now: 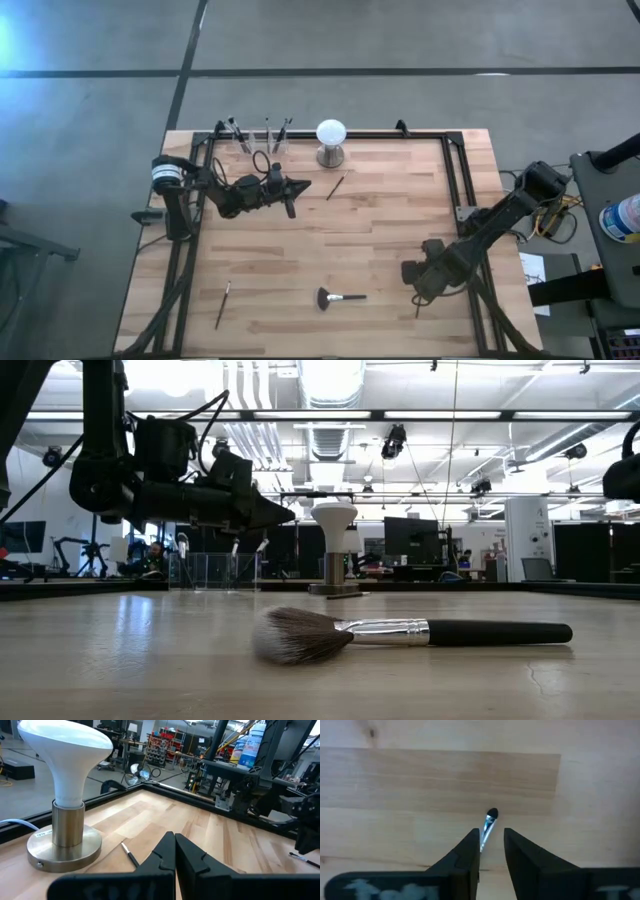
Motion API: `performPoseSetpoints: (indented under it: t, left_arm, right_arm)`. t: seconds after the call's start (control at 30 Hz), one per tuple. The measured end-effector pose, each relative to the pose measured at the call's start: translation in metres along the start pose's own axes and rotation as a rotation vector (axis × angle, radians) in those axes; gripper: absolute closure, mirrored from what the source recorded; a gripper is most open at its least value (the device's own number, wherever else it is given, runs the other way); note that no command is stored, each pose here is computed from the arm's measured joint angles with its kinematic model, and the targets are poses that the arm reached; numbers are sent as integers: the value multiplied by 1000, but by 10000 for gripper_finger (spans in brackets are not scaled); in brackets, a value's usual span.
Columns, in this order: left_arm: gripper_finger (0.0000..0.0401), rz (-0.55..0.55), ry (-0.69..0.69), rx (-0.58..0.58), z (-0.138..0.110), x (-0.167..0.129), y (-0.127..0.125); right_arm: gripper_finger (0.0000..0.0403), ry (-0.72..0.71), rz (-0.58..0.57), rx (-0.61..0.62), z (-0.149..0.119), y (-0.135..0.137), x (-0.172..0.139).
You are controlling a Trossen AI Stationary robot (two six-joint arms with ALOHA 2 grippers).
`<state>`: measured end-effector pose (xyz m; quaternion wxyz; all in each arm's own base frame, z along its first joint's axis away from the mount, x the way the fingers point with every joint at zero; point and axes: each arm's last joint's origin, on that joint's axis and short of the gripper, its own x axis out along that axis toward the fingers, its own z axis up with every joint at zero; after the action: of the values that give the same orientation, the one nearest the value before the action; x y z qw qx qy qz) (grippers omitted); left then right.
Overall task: Put items in baskets/containers
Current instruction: Put the eyeshadow brush into the middle section of the transparent organizer
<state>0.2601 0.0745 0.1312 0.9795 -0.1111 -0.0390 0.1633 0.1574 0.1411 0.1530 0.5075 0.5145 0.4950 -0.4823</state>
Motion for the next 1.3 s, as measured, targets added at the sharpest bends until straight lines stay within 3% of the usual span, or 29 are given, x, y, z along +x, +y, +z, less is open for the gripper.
performPoseSetpoints:
  t: [0.2,0.7,1.0,1.3]
  left_arm:
    - [401,1,2,0,0,0,0]
    - [401,0,-1,-26,0,0,0]
    - [401,16,22,-33,-3,-6,7]
    - [401,-7,31,-57,-3,-8,9]
  right_arm:
    - [319,-6,-3,-1,-2,2,13]
    - [376,-31,7,-76,1,10,19]
    - [384,-108,190,-186,8,15,1]
    - [385,-343,369,-374,38,28,-25]
